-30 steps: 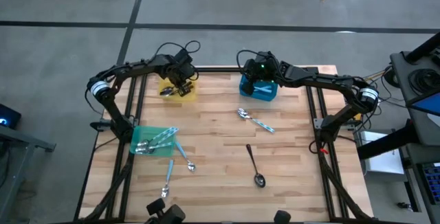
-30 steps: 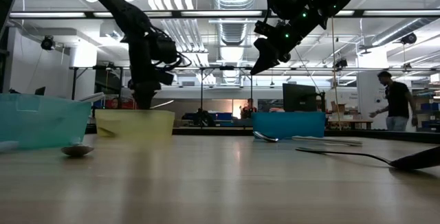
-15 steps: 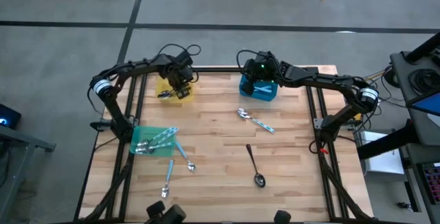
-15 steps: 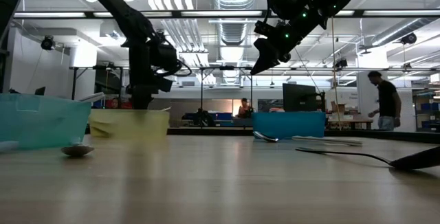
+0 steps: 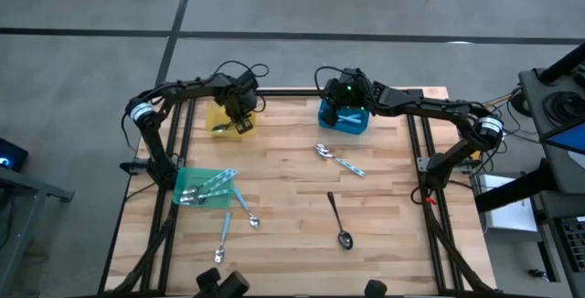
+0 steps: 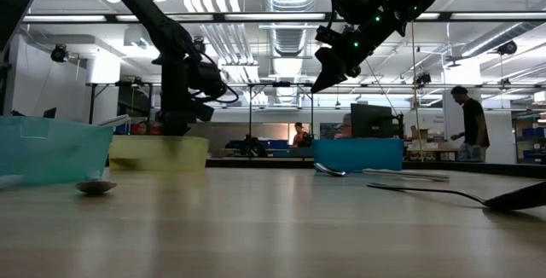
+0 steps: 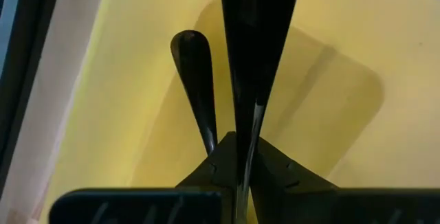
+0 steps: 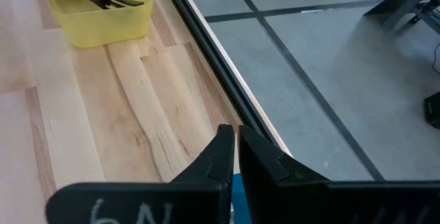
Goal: Sort silverware by color (type)
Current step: Put the black spoon into the yellow bin
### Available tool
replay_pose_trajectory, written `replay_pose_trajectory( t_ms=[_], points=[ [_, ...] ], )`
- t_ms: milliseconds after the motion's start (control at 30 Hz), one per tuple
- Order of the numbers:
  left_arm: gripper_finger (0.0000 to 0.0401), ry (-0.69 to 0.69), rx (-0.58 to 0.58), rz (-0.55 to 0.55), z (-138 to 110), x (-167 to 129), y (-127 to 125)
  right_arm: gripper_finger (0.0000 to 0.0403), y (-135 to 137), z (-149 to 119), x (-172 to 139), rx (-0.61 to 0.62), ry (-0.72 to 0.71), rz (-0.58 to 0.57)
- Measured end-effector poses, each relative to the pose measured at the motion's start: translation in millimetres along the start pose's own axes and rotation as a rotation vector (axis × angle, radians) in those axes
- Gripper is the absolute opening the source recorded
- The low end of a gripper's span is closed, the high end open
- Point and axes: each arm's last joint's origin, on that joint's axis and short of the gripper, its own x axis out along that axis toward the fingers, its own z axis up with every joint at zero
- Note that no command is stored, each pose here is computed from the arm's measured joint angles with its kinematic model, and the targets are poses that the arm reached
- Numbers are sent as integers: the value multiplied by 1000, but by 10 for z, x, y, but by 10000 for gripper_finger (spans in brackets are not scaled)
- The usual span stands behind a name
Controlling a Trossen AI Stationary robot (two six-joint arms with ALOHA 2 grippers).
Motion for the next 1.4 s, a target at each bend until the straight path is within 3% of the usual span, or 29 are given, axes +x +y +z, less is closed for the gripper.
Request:
replay_pose_trajectory(
  t_ms=[500,733,1400],
  points=[
    [12,48,-37,-21,-49,2,-7,13,2,-5,1,0,2,0],
    [5,51,-81,19,0,-93,29,13,1,-6,2,0,2,0],
    [2,147,-66,2,-73,-161,13,13,2,-7,1,-1,4,0]
  ],
)
